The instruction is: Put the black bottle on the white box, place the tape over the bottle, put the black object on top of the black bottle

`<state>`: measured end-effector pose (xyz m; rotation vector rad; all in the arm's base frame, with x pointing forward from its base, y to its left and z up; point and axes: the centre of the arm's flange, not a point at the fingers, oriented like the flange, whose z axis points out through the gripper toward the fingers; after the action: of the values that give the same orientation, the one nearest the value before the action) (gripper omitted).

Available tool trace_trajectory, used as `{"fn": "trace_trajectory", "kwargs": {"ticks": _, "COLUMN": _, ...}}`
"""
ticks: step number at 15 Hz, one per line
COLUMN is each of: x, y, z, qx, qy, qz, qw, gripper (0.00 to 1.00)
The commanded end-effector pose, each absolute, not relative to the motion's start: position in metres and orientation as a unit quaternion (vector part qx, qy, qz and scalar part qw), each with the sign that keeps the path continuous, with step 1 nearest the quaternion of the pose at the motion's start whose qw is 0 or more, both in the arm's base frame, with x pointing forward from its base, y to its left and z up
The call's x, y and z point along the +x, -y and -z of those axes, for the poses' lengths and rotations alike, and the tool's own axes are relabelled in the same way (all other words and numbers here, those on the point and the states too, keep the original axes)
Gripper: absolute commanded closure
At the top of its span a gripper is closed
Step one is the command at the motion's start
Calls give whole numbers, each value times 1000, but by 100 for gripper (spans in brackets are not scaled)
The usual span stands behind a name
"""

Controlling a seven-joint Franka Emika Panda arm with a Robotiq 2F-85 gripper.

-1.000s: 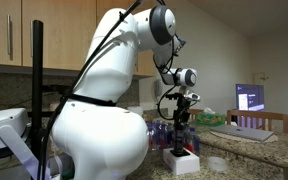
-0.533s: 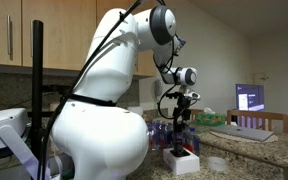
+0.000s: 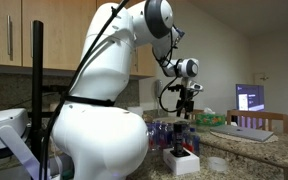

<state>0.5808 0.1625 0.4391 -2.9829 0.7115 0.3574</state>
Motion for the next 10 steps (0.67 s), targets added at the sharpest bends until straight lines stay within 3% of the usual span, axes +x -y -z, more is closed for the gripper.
{"fn": "trace_trajectory", "kwargs": {"ticks": 1, "x": 550, "y": -91, "z": -485, "qx": -957, "qy": -278, "qz": -73, "qw": 37, "gripper": 0}}
{"fn": "trace_trajectory", "kwargs": {"ticks": 6, "x": 562, "y": 37, "z": -488, "qx": -949, "qy": -307, "qz": -64, "qw": 29, "gripper": 0}}
{"fn": "trace_trajectory", "kwargs": {"ticks": 10, "x": 580, "y": 98, "z": -434, "qx": -951, "qy": -294, "qz": -98, "qw": 5, "gripper": 0}}
